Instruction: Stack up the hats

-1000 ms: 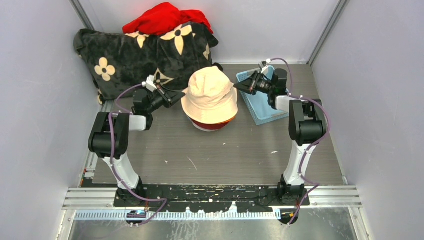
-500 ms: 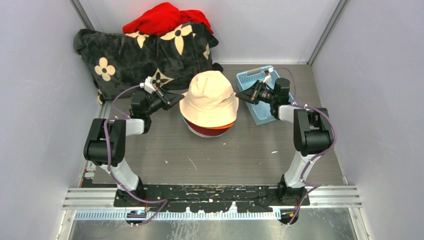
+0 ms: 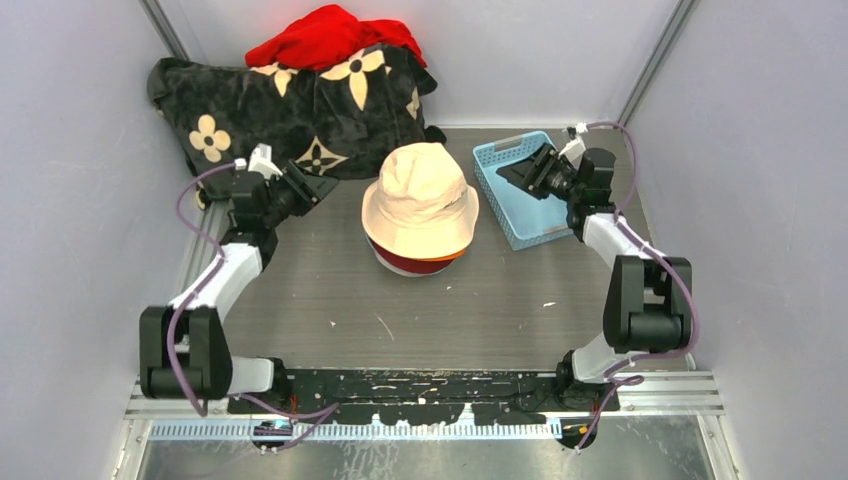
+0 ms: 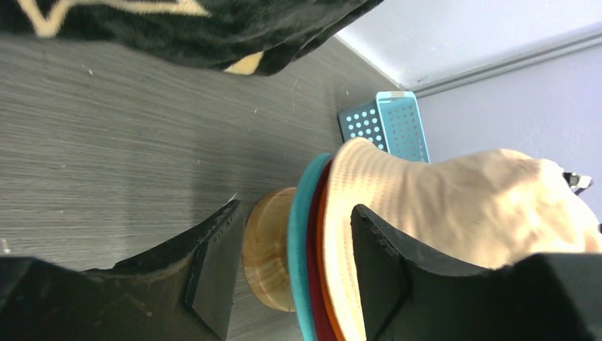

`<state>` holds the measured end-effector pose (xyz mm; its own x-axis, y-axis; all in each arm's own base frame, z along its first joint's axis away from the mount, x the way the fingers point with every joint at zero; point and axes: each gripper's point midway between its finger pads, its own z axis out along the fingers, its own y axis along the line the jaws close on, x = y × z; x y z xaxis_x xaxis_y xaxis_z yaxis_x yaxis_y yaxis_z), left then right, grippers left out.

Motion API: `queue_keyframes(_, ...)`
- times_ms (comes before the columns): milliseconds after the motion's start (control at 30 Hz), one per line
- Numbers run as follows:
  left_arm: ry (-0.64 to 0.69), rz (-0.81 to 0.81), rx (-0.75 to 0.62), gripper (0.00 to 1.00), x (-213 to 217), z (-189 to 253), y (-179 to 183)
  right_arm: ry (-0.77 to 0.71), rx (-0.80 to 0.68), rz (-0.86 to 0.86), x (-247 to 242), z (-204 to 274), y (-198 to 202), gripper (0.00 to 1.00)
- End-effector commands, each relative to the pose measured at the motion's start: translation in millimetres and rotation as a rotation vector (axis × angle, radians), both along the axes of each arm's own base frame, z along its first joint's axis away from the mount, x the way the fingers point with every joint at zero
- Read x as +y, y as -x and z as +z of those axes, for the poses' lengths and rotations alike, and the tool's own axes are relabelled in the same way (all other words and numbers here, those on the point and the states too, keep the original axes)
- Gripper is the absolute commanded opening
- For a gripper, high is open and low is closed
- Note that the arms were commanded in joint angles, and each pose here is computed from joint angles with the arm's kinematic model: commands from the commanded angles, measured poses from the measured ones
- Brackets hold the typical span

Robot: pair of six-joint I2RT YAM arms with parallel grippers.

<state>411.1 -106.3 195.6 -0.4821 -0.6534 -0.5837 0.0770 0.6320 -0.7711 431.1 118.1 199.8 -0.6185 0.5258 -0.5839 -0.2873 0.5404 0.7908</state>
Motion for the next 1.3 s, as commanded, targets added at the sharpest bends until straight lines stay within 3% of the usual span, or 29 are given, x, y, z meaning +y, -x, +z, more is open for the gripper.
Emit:
queue_keyframes(0,-0.062,0.017,-0.094,0.58,6.1,48.5,18.3,0.054,-0.146,-0.004,0.3,53.9,13.6,0.64)
queue_keyframes(200,-0.006,-0.1,-0.13,0.58,-31.5,75.2,62.4,0.092,-0.167,0.054,20.9,69.6,59.3,0.64)
queue_keyframes(533,-0.015,-0.214,-0.131,0.58,-81.4,64.8,114.3,0.122,-0.194,0.141,66.8,59.7,133.3,0.6)
queue_keyframes(900,-0.028,-0.262,-0.141,0.58,-111.2,54.4,95.0,0.125,-0.154,0.211,98.0,29.9,132.1,0.58)
queue_keyframes(1267,-0.092,-0.241,-0.082,0.57,-117.5,16.7,64.8,0.156,-0.082,0.243,119.3,-19.2,113.7,0.58)
